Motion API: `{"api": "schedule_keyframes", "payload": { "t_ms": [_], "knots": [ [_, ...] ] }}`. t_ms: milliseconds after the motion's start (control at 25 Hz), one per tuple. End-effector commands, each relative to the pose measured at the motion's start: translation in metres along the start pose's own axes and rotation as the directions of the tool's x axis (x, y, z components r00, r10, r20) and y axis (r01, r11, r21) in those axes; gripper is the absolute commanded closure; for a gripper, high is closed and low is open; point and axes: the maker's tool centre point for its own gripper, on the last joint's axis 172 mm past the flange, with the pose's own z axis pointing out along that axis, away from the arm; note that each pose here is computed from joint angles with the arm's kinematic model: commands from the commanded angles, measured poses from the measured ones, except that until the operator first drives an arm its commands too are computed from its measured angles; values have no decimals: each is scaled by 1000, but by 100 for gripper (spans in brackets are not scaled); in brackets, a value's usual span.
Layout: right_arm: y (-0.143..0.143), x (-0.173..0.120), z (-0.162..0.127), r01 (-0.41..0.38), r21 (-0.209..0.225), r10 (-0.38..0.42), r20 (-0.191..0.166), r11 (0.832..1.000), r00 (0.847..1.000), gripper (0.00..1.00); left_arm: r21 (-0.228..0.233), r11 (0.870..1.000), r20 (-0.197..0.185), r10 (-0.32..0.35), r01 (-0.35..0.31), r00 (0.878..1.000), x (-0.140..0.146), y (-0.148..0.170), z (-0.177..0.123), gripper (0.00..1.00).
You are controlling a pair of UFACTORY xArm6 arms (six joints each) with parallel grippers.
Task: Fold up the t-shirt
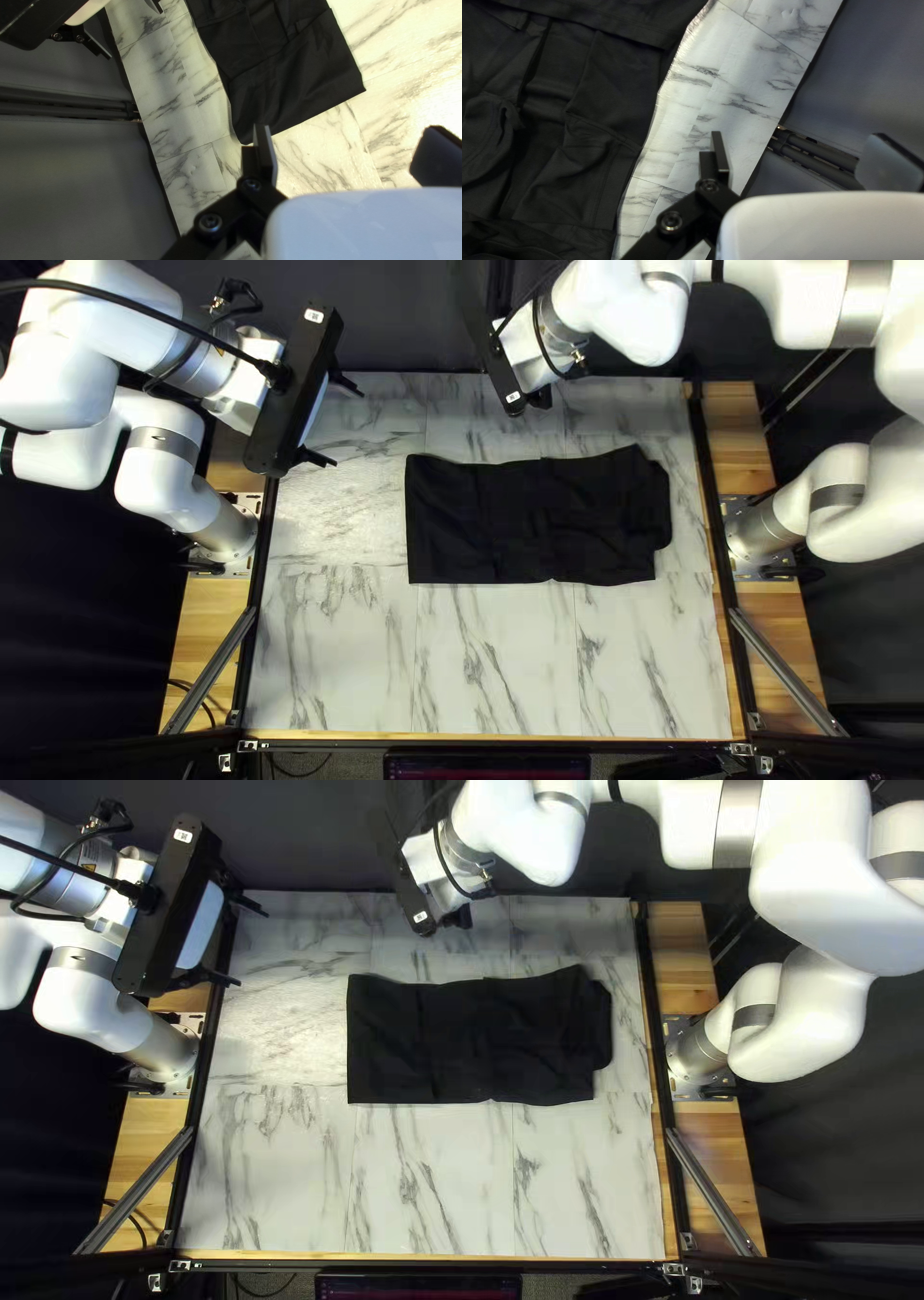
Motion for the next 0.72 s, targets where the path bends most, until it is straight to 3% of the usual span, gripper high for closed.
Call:
{"api": "schedule_keyframes", "payload": {
  "t_ms": [40, 200, 400, 720],
  "knots": [
    [-18, 10, 38, 106, -9, -106, -26, 994, 994, 0, 0, 1000, 0, 0, 0, 1000, 0, 0, 0, 0],
    [-43, 16, 69, 247, -32, -248, -9, 968, 969, 0, 0, 1000, 0, 0, 0, 1000, 0, 0, 0, 0],
    [-70, 21, 105, 360, -38, -360, -3, 932, 933, 0, 0, 1000, 0, 0, 0, 1000, 0, 0, 0, 0],
    [-71, 20, 105, 362, -38, -362, 2, 932, 932, 0, 0, 1000, 0, 0, 0, 1000, 0, 0, 0, 0]
  ]
}}
